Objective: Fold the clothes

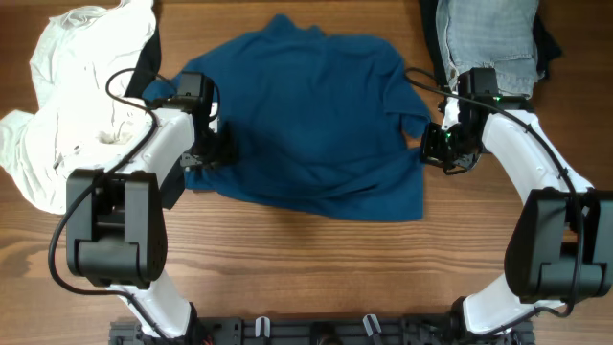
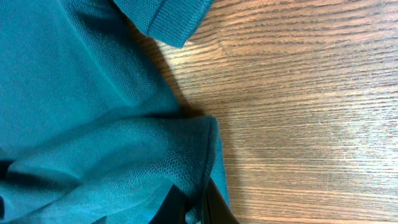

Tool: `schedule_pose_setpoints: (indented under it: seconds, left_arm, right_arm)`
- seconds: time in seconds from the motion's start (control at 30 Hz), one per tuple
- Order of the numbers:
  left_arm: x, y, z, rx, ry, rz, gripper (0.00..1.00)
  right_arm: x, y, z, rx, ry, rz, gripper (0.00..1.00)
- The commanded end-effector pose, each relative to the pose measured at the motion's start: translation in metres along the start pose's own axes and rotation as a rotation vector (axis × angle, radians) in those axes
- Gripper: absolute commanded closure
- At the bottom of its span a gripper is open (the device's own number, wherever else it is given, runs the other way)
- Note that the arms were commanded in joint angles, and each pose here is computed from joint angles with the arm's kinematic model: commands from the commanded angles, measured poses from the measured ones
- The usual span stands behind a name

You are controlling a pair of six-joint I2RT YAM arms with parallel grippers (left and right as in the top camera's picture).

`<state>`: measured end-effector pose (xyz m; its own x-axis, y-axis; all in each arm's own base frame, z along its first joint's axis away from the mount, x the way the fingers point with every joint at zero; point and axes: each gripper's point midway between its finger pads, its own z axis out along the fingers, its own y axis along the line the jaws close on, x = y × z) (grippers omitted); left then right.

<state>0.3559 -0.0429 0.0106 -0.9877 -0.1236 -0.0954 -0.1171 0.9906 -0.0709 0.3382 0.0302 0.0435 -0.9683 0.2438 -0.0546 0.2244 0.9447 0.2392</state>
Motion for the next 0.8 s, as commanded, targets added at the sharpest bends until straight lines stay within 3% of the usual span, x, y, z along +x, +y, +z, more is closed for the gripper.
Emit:
schedule_pose_setpoints:
  seconds: [0.0,0.03,0.07,0.3,0.4,0.77]
  left_arm:
    - [0.001,0.008,0.006,-0.022,0.002,0.034,0.6]
    - [0.001,0.008,0.006,-0.022,0.001,0.035,0.71]
    - [0.0,0.007,0.006,-0.021,-0.002,0.034,0.75]
    - [0.002,0.003,0.008,0.004,0.009,0.034,0.78]
    - [0.003,0.004,0.01,0.003,0.013,0.033,0.96]
    - [-0.014,-0.002,-0.035,0.013,-0.04,0.032,0.95]
  right_arm:
    - [0.001,-0.002,0.003,0.006,0.009,-0.016,0.95]
    - [0.001,-0.002,0.003,0.006,0.009,-0.016,0.95]
    - [0.001,-0.002,0.003,0.006,0.008,-0.016,0.95]
    - [0.001,-0.002,0.003,0.006,0.008,-0.017,0.95]
    - [0.0,-0.002,0.003,0.005,0.007,-0.016,0.96]
    - [0.0,-0.002,0.003,0.005,0.008,-0.016,0.96]
